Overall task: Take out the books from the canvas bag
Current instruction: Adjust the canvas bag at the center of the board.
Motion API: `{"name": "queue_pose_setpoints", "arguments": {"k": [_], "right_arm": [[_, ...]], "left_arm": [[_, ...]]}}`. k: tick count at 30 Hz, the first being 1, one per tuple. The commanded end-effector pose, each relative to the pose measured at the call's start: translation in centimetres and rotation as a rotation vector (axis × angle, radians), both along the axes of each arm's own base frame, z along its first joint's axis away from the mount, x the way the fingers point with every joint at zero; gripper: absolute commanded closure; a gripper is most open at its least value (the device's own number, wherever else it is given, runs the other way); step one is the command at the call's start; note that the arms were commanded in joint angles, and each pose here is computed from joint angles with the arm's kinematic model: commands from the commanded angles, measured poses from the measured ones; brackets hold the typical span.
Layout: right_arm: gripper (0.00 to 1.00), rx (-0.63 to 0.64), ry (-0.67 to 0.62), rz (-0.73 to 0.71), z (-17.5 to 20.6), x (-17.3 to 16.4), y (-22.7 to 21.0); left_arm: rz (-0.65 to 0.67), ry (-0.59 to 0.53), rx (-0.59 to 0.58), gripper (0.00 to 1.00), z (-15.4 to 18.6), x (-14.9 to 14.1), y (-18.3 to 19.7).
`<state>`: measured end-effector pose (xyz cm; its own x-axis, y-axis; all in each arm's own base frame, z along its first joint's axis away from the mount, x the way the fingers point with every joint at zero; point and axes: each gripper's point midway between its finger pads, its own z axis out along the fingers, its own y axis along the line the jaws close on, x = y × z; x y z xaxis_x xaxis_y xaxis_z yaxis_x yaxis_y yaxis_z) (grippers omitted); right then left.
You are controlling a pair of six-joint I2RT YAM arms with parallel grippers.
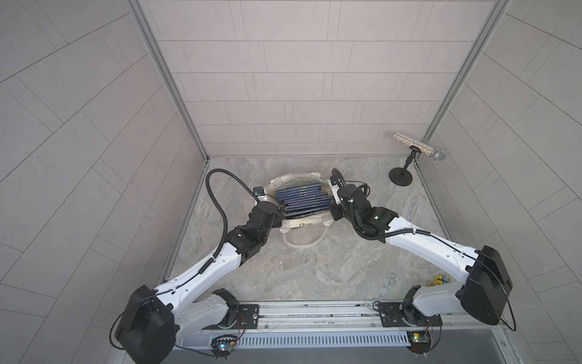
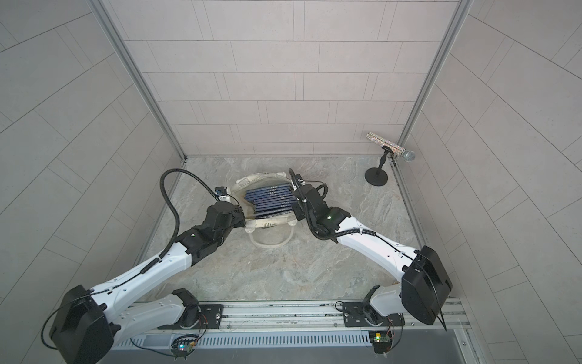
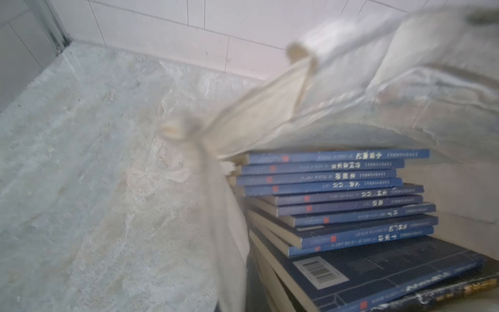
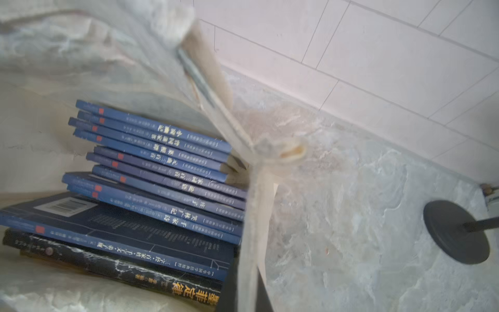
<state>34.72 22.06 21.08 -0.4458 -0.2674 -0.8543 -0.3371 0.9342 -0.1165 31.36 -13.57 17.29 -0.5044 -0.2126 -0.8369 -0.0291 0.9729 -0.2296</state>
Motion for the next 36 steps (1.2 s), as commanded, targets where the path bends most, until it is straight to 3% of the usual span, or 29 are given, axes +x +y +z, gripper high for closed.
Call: {"name": "queue_pose_setpoints", "arguments": {"k": [1,7,12,20,23,27,31,34,36], "right_arm": [[1.0,0.193,-0.12,-0.076,1.9,-0.4,-0.7],[1.0,0.314,-0.039,-0.245,-3.7,-4.6,-5.7],[1.0,0.325,0.088,-0.31,-8.7,-6.6,-6.8],[1.0,0.256,0.121,-0.382,-13.1,-5.3,-6.9],[1.0,0.254,0.148,-0.401,-14.1,-3.5,-6.5],[1.0,0.205,0.191,-0.443,-16.5,-1.8,-6.5],[1.0,0.203,0.168,-0.41,-16.3,-0.1,-5.6],[0.99,0.202,0.132,-0.379,-12.4,0.0,-5.4],[0.77,0.23,0.124,-0.382,-10.0,-0.9,-6.0]], "left_arm": [[0.042,-0.026,-0.097,1.0,-0.3,-1.5,-0.8],[0.023,-0.024,-0.177,1.0,-4.6,-5.9,-0.8],[-0.06,-0.008,-0.099,1.0,-4.7,-7.2,-1.5],[-0.137,0.003,0.056,1.0,-6.3,-6.7,-2.5],[-0.106,-0.025,0.095,1.0,-6.1,-6.2,-2.0],[-0.168,-0.099,0.091,1.0,-5.5,-5.9,-3.0],[-0.144,-0.23,0.025,1.0,-4.9,-5.7,-2.4],[-0.119,-0.226,-0.003,1.0,-5.4,-6.0,-1.7],[-0.15,-0.209,-0.017,1.0,-5.3,-6.1,-2.4]]}}
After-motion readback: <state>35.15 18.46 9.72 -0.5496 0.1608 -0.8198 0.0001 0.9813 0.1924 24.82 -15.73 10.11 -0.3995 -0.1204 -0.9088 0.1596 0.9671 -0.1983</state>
